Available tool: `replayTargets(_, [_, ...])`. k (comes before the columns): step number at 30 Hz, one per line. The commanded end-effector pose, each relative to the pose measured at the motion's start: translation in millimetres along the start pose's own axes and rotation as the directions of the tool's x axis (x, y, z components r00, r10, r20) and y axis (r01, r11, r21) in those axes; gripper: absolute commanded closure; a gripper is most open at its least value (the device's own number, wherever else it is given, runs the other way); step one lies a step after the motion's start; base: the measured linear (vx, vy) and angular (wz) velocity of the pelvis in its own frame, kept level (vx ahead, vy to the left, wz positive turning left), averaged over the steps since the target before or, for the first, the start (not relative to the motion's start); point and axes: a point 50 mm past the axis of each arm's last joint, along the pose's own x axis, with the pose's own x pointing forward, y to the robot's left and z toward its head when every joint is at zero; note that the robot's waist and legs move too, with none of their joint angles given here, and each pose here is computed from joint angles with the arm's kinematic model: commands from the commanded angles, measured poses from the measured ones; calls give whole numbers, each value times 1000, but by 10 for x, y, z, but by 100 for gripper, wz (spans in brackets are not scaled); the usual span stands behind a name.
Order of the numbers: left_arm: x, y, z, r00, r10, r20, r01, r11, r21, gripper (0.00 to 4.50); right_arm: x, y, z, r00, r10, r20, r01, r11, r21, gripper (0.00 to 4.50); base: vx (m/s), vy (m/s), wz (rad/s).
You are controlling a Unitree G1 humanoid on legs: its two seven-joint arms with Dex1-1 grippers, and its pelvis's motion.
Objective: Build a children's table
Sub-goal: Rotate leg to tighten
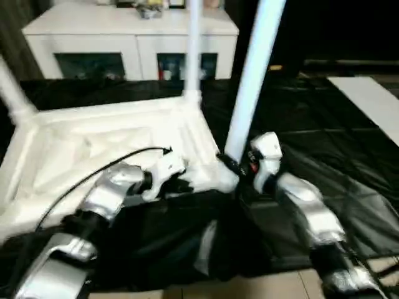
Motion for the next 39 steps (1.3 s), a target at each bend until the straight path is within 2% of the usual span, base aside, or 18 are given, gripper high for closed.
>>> replayTargets(1, [30, -13, 219, 997, -17, 82, 15, 1000, 27, 450, -253, -206, -679, 916, -194, -352, 220, 975, 35, 264, 0, 0, 0])
replayTargets(2, [118, -29, 301, 997, 11, 73, -13, 1000, 25, 450, -135, -151, -616, 912, -215, -348, 241, 970, 31, 264, 0, 0, 0])
replayTargets(6, [327, -42, 592, 988, 119, 96, -116, 993, -38, 450, 108, -115, -478, 879, -319, -354, 347, 938, 16, 264, 0, 0, 0])
replayTargets(10, [440, -85, 779, 980, 164, 114, -156, 985, -76, 450, 222, -111, -401, 845, -404, -349, 426, 905, -17, 264, 0, 0, 0])
replayTargets(13, [474, -115, 833, 977, 176, 122, -166, 982, -90, 450, 250, -119, -371, 826, -441, -352, 467, 884, -12, 264, 35, -6, -1])
replayTargets(18, [502, -165, 801, 980, 177, 94, -167, 980, -105, 450, 275, -141, -352, 801, -478, -361, 507, 862, -17, 264, 31, -13, 0])
replayTargets(23, [491, -139, 782, 978, 189, 84, -179, 977, -114, 450, 282, -142, -347, 801, -482, -354, 509, 860, -19, 264, 0, 0, 0])
replayTargets(25, [485, -131, 776, 978, 190, 82, -180, 977, -113, 450, 297, -131, -322, 815, -473, -335, 500, 866, -8, 264, 0, 0, 0])
replayTargets(27, [469, -132, 764, 980, 181, 84, -171, 979, -110, 450, 356, -77, -226, 871, -414, -264, 446, 892, 72, 264, 0, 0, 0])
replayTargets(28, [469, -132, 764, 980, 181, 84, -171, 979, -110, 450, 356, -77, -226, 871, -414, -264, 446, 892, 72, 264, 0, 0, 0])
replayTargets(29, [463, -132, 759, 981, 177, 85, -168, 980, -108, 450, 365, -72, -203, 878, -409, -247, 439, 895, 80, 208, 0, 0, 0])
replayTargets(30, [457, -131, 755, 981, 176, 84, -167, 981, -103, 450, 369, -78, -180, 881, -412, -232, 438, 895, 77, 194, 0, 0, 0])
replayTargets(34, [417, -121, 741, 985, 146, 94, -141, 989, -53, 450, 362, -99, -65, 906, -392, -161, 406, 911, 70, 161, 0, 0, 0])
replayTargets(35, [381, -108, 714, 988, 127, 90, -125, 992, -27, 450, 336, -112, -1, 920, -374, -117, 384, 920, 82, 152, 0, 0, 0])
replayTargets(39, [323, -97, 663, 993, 85, 85, -87, 996, 15, 450, 260, -123, 58, 943, -326, -63, 331, 941, 76, 129, 0, 0, 0])
